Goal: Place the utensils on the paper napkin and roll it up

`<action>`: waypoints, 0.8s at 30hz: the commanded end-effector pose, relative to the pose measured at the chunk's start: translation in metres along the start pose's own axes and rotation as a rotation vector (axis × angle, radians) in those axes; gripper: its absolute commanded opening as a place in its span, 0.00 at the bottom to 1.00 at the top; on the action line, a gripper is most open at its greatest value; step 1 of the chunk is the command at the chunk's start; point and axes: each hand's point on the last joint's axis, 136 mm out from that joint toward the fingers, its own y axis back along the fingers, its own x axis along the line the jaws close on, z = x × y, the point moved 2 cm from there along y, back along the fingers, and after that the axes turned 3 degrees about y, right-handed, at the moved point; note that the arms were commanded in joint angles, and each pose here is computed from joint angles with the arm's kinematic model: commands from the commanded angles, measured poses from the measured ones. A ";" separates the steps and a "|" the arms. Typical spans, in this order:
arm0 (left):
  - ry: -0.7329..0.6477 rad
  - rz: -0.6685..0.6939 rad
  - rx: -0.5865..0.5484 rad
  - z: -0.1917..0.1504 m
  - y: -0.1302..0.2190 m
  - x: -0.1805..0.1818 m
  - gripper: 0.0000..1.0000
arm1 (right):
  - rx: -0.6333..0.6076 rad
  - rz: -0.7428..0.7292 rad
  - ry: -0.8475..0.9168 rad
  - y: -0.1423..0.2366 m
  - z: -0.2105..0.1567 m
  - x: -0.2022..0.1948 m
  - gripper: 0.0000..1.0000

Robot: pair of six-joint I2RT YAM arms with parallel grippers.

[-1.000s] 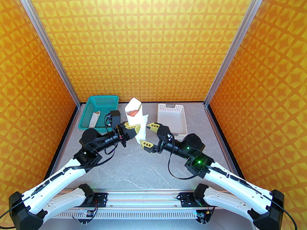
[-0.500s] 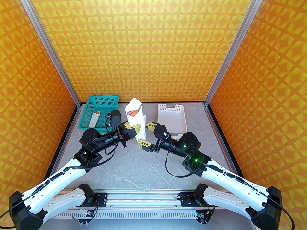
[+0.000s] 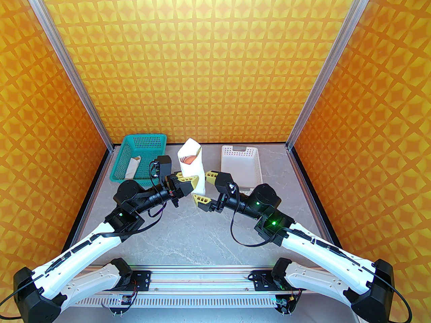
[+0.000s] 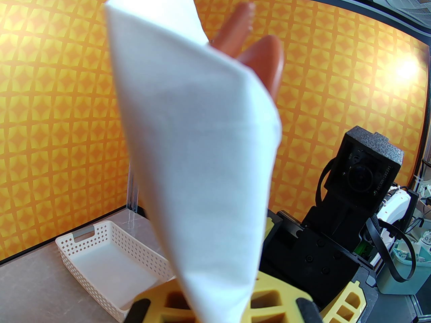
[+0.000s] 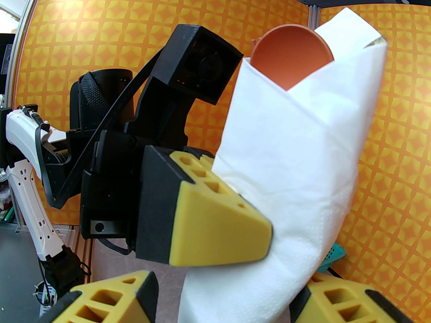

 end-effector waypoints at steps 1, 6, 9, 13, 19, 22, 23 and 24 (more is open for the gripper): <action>-0.034 -0.030 -0.039 0.017 -0.001 -0.010 0.00 | -0.032 0.031 -0.021 -0.001 0.009 0.005 0.68; -0.035 -0.032 -0.041 0.018 -0.001 -0.011 0.00 | -0.023 0.051 -0.038 -0.004 0.006 0.007 0.63; -0.035 -0.032 -0.041 0.018 -0.001 -0.011 0.00 | -0.023 0.064 -0.044 -0.006 0.006 0.009 0.61; -0.038 -0.035 -0.046 0.019 -0.001 -0.011 0.00 | -0.014 0.066 -0.054 -0.007 0.000 0.009 0.60; -0.037 -0.040 -0.049 0.020 0.000 -0.013 0.00 | -0.021 0.069 -0.066 -0.006 0.000 0.009 0.57; -0.037 -0.040 -0.051 0.020 0.000 -0.013 0.00 | -0.024 0.081 -0.071 -0.007 0.001 0.010 0.54; -0.036 -0.041 -0.052 0.020 0.000 -0.013 0.00 | -0.023 0.084 -0.073 -0.008 0.001 0.010 0.54; -0.036 -0.041 -0.052 0.020 0.000 -0.013 0.00 | -0.023 0.087 -0.076 -0.008 0.001 0.011 0.53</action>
